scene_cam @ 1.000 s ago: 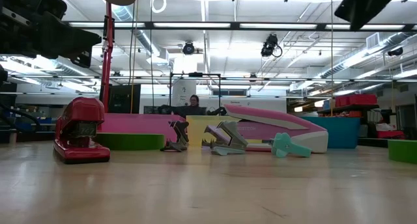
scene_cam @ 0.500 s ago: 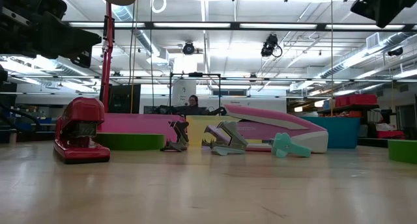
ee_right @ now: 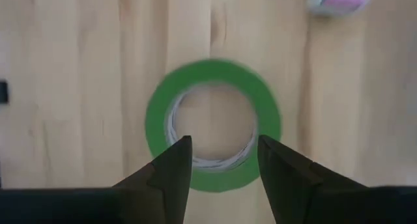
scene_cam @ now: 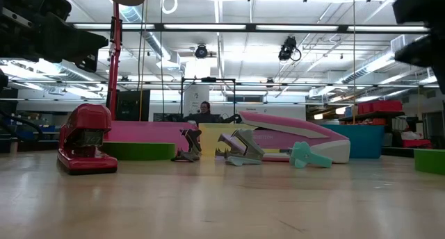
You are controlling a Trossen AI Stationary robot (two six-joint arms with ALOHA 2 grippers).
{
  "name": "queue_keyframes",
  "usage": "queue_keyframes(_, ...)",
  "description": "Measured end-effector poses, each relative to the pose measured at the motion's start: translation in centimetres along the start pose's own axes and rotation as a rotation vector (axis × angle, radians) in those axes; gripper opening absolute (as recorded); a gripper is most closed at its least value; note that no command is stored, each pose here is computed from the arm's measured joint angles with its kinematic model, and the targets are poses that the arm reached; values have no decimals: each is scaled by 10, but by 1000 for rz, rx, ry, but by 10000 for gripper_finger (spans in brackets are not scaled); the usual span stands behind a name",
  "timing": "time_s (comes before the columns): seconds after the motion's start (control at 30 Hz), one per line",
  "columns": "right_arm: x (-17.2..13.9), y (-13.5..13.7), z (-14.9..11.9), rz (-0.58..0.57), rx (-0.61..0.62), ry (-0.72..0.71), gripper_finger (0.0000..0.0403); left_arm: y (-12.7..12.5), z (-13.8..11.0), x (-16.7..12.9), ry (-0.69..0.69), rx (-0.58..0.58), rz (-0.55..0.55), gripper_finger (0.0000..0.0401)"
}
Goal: Pick and place Stapler, Stapler remover, tape
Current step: Put the right green tape into the blue bin
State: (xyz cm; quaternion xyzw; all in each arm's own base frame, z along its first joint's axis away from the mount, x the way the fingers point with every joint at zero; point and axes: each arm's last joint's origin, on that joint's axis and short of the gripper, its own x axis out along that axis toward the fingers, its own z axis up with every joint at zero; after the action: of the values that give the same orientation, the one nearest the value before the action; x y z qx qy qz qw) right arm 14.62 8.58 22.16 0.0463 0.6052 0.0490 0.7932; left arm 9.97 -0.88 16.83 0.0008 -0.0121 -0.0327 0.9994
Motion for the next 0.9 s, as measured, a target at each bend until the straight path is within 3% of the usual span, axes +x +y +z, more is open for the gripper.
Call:
queue_keyframes(0.4,30,-10,-18,-36,-11,54,173,0,0,0,0,0,0,21)
queue_keyframes(0.57,36,-14,-19,-106,-28,10,176,0,0,0,0,0,0,21)
queue_keyframes(0.9,42,-24,-10,-175,9,-109,228,0,0,0,0,0,0,21)
